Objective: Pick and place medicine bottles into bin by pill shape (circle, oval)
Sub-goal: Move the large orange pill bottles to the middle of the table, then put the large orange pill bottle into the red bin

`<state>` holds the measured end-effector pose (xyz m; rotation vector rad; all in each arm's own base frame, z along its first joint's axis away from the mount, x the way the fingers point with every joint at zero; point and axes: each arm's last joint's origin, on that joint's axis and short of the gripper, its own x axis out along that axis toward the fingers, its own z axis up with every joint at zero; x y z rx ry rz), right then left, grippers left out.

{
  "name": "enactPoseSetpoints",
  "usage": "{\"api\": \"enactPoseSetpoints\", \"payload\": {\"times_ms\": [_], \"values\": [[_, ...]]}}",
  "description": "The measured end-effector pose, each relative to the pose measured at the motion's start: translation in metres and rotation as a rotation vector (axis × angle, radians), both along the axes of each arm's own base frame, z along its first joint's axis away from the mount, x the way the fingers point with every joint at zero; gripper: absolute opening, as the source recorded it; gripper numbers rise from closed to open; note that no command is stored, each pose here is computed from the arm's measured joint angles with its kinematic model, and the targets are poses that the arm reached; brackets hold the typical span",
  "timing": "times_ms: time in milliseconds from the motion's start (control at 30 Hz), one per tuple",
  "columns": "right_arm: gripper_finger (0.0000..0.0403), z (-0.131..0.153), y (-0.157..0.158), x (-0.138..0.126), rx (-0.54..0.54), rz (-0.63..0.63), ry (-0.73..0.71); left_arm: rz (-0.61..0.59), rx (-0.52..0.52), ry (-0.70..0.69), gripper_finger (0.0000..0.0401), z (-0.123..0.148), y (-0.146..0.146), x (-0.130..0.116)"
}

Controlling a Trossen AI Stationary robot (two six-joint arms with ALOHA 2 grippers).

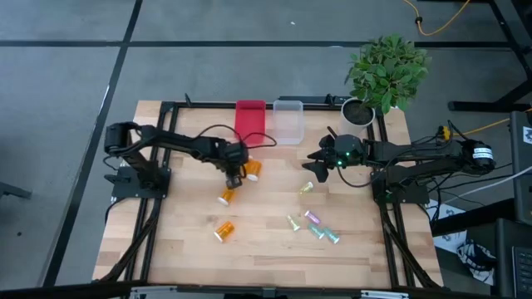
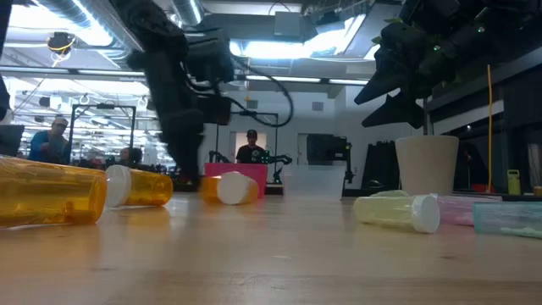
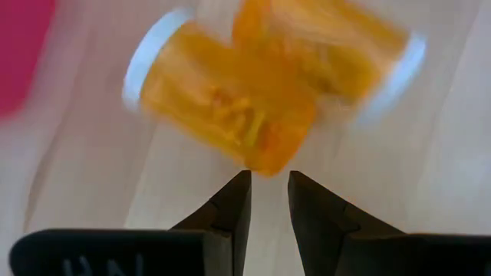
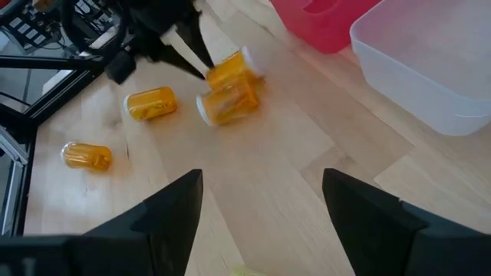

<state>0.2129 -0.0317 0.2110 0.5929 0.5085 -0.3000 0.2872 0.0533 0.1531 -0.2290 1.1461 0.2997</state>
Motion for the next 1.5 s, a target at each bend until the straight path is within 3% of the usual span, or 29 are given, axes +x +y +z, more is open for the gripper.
{"api": "enactPoseSetpoints", "payload": {"times_ms": [167, 300, 567, 767, 900, 1067, 1233, 1500], "values": [[0.0271, 0.000, 0.001, 0.000, -0.003, 0.006, 0.001, -0.047, 0.067, -0.178, 0.0082, 0.018, 0.007, 0.036], [0.0271, -0.001, 0.001, 0.000, -0.008, 0.010, 0.010, -0.082, 0.118, -0.134, 0.0082, 0.045, 0.002, 0.040], [0.0271, -0.001, 0.002, 0.000, -0.020, 0.016, 0.015, -0.124, 0.143, -0.082, 0.0082, 0.104, -0.014, -0.005], [0.0271, -0.001, 0.005, 0.000, -0.025, 0.032, 0.021, -0.092, 0.126, -0.166, 0.0082, 0.127, -0.033, -0.057], [0.0271, -0.001, 0.013, 0.001, -0.040, 0.075, 0.020, -0.072, 0.103, -0.289, 0.0082, 0.114, -0.048, -0.097], [0.0271, 0.005, 0.021, 0.005, -0.088, 0.128, -0.049, -0.078, 0.102, -0.574, 0.0082, 0.078, -0.059, -0.127], [0.0271, 0.019, 0.026, 0.018, -0.110, 0.122, -0.238, -0.142, 0.176, -0.818, 0.0082, 0.050, -0.059, -0.141], [0.0271, 0.018, 0.028, 0.056, -0.135, 0.161, -0.185, -0.222, 0.283, -0.990, 0.0082, 0.022, -0.058, -0.154]]}}
